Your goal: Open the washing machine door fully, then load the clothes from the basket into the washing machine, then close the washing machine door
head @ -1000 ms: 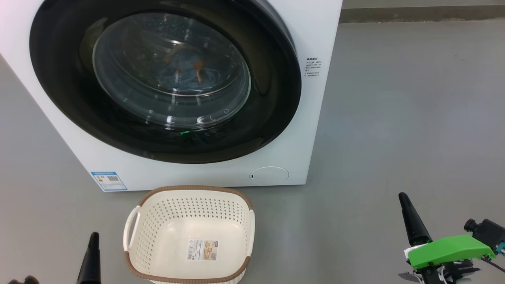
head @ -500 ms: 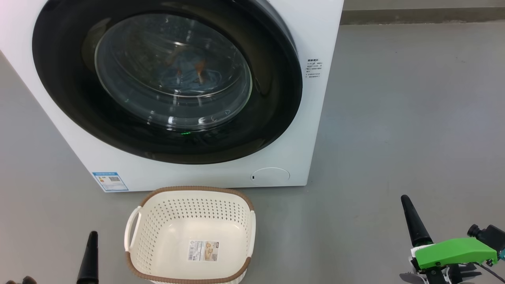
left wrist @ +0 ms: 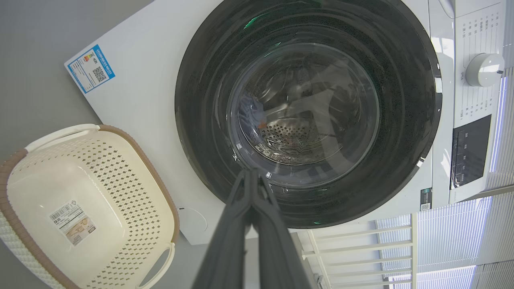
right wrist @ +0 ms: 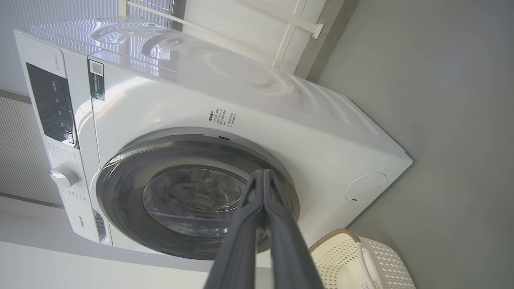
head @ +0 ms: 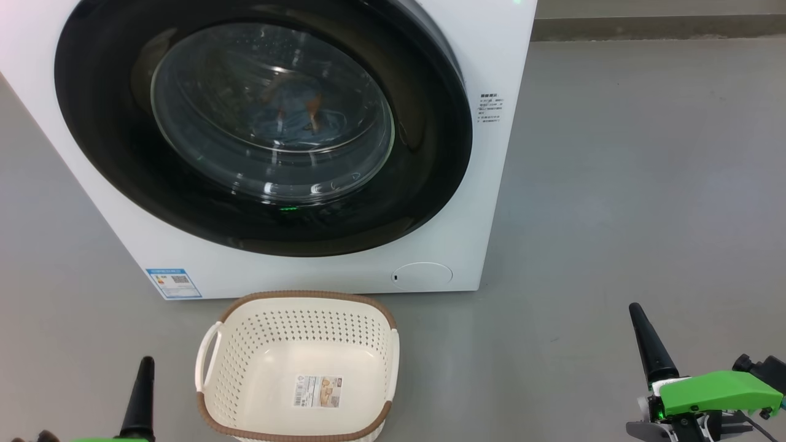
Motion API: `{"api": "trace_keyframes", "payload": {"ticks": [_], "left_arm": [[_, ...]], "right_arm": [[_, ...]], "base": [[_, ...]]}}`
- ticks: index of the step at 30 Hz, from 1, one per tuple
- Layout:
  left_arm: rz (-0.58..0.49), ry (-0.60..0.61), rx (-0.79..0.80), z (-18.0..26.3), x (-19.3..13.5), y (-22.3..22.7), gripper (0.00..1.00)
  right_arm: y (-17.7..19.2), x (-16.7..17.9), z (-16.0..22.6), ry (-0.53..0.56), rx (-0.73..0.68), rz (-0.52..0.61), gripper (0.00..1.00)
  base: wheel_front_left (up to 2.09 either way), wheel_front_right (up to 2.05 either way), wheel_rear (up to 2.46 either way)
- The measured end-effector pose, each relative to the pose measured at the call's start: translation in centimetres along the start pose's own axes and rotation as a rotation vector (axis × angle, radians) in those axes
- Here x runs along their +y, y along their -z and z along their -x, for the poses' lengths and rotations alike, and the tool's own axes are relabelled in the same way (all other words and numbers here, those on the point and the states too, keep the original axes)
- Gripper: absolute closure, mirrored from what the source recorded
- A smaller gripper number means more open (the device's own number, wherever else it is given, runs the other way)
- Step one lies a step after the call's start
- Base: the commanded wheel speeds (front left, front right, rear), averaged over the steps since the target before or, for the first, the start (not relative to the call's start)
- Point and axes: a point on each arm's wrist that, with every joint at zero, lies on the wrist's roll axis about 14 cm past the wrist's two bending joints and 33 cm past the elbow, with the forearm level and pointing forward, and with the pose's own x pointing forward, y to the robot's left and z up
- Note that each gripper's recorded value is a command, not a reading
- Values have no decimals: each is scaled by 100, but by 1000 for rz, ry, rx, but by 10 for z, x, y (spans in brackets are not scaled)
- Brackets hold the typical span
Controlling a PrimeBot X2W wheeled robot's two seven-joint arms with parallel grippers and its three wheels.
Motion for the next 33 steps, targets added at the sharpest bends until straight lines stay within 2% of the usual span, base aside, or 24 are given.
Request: {"api": "trace_keyframes", "payload": {"ticks": [24, 33], "left_arm": [[226, 20, 3, -5, -7, -1, 100], [282, 36, -5, -8, -12, -4, 100]], "right_arm": [[-5, 4, 0, -19, -12, -260, 100], [-5, 5, 0, -27, -6, -314, 100]], "base": [[0, 0, 0], [0, 0, 0]]}}
